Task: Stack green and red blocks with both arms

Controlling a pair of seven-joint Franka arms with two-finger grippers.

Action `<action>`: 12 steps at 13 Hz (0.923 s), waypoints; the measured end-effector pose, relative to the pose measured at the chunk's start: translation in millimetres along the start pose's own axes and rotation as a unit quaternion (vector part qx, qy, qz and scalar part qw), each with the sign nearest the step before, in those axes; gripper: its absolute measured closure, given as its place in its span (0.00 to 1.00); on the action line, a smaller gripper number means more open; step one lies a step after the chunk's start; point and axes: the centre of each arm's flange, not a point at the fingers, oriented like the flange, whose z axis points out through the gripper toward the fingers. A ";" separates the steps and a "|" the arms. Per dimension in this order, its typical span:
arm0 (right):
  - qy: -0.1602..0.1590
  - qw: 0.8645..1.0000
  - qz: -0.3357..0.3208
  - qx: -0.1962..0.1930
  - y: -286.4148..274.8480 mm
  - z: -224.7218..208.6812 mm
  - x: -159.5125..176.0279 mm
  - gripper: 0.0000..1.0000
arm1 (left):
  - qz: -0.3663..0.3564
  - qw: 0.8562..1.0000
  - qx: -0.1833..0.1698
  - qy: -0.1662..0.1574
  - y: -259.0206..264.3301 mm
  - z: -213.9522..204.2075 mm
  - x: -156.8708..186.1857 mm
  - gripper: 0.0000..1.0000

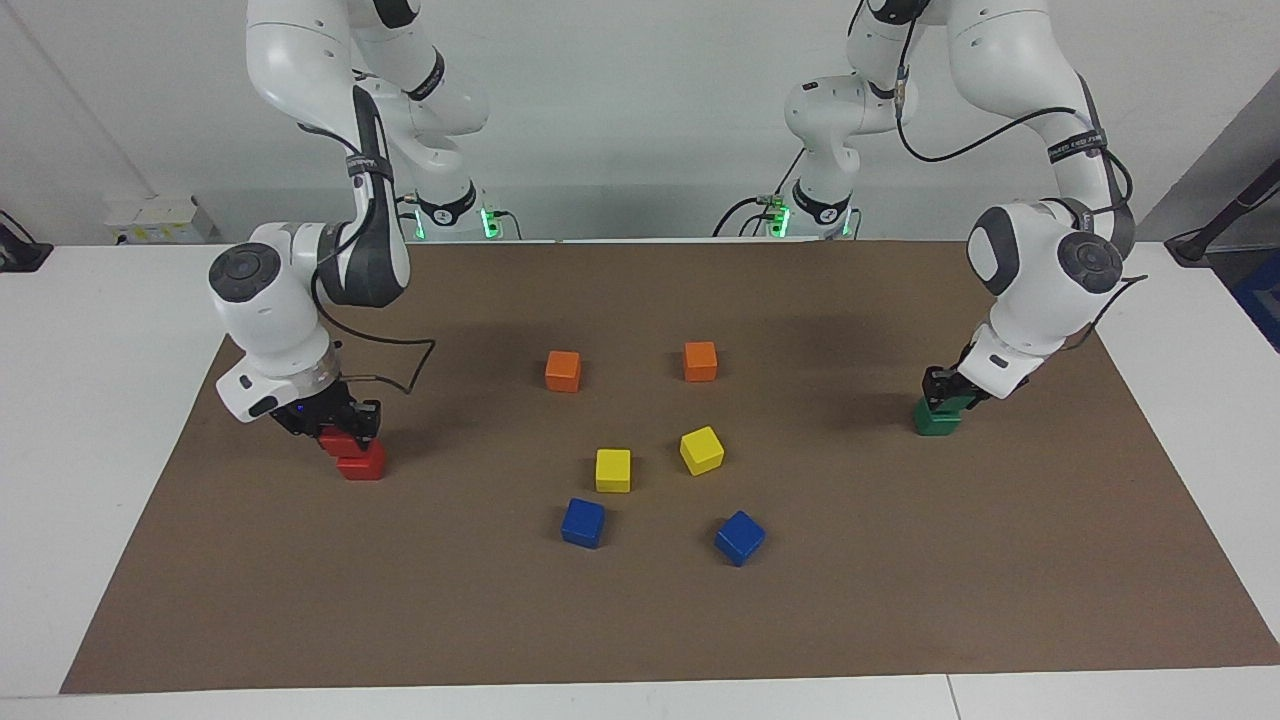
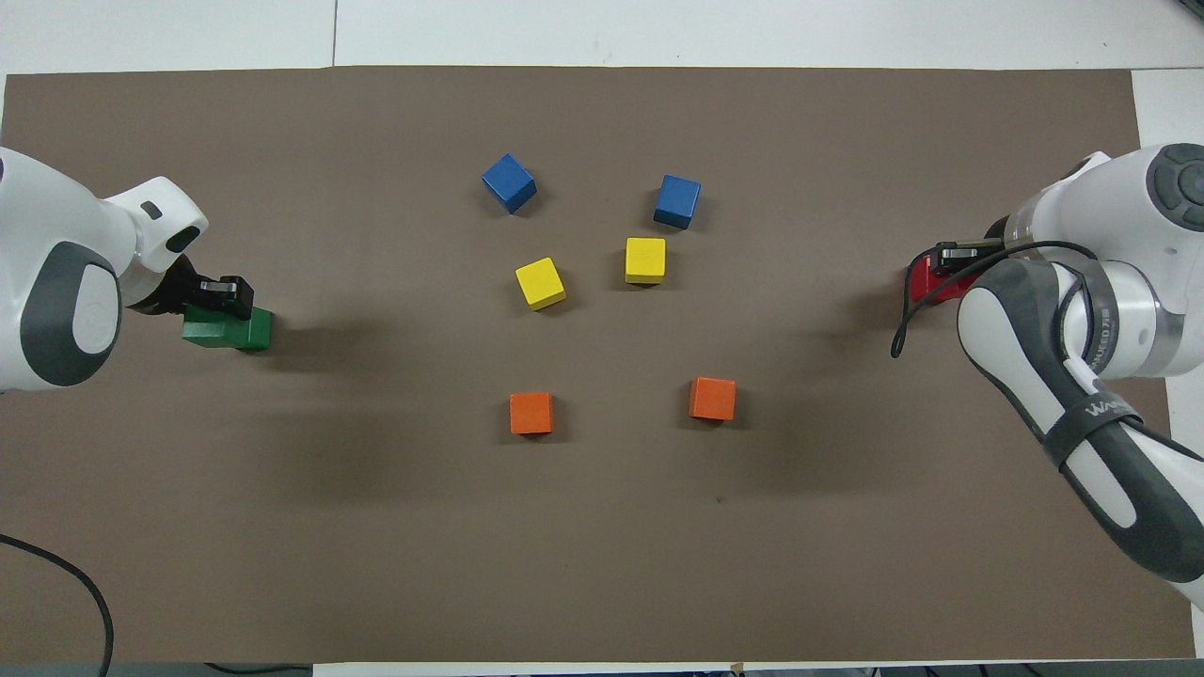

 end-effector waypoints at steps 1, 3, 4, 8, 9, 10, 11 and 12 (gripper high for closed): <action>0.003 1.000 0.001 0.000 -0.2 1.0 0.8 0.46 | -0.002 1.000 0.000 0.002 -2.9 0.5 -0.1 0.45; 0.003 1.000 0.001 0.000 -0.4 4.4 1.3 0.46 | -0.005 1.000 0.000 0.003 -6.7 0.5 -0.3 0.45; 0.003 1.000 0.002 0.000 -0.6 6.0 1.5 0.46 | -0.006 1.000 0.000 0.004 -7.0 0.4 -0.3 0.45; 0.005 1.000 0.006 0.001 -1.0 9.9 2.6 0.46 | -0.005 1.000 0.000 0.007 -6.3 6.2 -1.8 0.45; 0.005 1.000 0.007 0.001 -1.0 9.9 2.6 0.46 | -0.005 1.000 0.000 0.006 -6.2 8.3 -2.7 0.45; 0.005 1.000 0.010 0.001 -1.0 9.9 2.6 0.46 | -0.005 1.000 0.000 0.006 -6.0 9.6 -3.2 0.45; 0.005 1.000 0.013 0.001 -1.1 9.9 2.6 0.46 | -0.005 1.000 0.000 0.007 -6.0 10.2 -3.3 0.45; 0.005 1.000 0.013 0.001 -1.3 9.9 2.7 0.46 | -0.005 1.000 0.000 0.008 -5.9 10.8 -3.4 0.45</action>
